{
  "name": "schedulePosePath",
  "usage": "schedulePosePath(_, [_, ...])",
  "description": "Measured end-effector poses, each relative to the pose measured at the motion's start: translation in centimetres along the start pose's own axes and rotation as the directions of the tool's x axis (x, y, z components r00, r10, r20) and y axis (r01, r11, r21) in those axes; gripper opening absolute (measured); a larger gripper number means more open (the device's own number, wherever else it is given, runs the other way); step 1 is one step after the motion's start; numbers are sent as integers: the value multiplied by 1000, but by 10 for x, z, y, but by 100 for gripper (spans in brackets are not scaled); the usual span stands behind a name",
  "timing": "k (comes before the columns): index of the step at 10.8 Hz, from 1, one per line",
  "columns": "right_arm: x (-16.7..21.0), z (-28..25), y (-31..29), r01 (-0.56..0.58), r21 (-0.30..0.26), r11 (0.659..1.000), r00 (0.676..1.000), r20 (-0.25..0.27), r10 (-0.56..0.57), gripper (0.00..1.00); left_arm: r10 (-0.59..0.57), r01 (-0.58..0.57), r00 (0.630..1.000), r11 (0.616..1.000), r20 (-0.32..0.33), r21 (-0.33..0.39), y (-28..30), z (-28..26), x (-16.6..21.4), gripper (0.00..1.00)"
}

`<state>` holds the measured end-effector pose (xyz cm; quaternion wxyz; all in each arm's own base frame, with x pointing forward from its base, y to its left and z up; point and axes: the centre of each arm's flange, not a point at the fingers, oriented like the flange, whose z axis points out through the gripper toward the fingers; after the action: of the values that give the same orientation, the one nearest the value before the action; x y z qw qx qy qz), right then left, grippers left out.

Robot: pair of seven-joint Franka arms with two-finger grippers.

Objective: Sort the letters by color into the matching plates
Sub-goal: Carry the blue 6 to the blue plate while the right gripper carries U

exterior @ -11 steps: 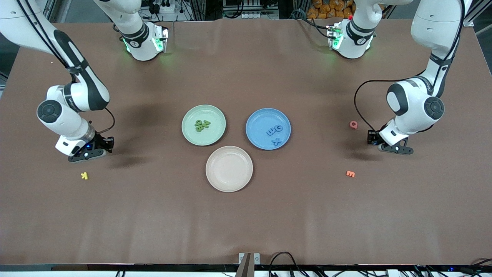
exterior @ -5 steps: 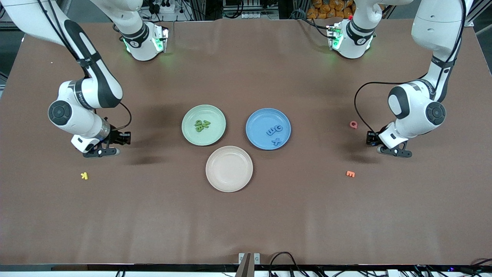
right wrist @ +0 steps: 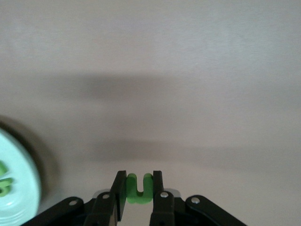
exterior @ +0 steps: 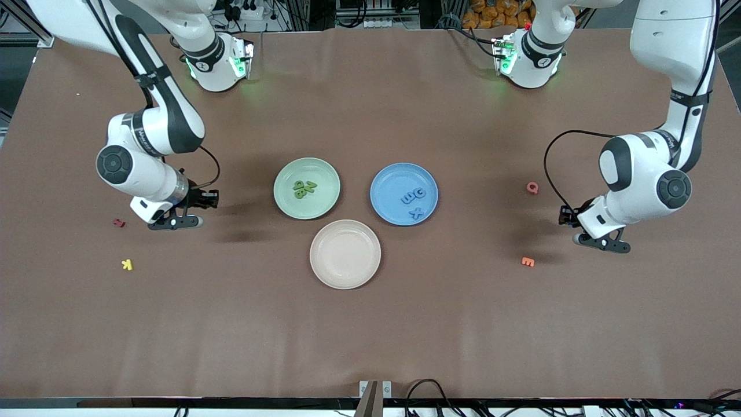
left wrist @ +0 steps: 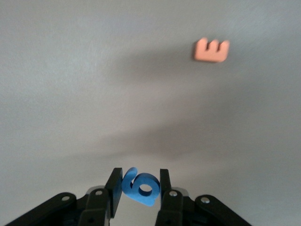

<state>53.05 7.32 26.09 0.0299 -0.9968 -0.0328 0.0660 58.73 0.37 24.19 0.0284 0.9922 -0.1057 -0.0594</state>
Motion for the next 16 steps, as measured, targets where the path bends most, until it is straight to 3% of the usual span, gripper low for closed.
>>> schedulePosePath(2, [-4, -3, -29, -3, 29, 1000, 1000, 5, 2, 27, -29, 29, 999, 1000, 25, -6, 28, -24, 17, 37])
schedulePosePath(6, [-13, 2, -84, -27, 24, 999, 1000, 17, 26, 27, -91, 92, 995, 996, 46, -16, 92, -39, 33, 37])
schedulePosePath(13, [-49, 18, -202, -28, -7, 1000, 999, 41, 29, 27, -32, 35, 998, 998, 58, -49, 234, -50, 36, 37])
schedulePosePath(16, [-47, 26, -226, -24, -4, 1000, 999, 48, 24, 27, -55, 54, 997, 998, 50, 16, 305, -48, 22, 37])
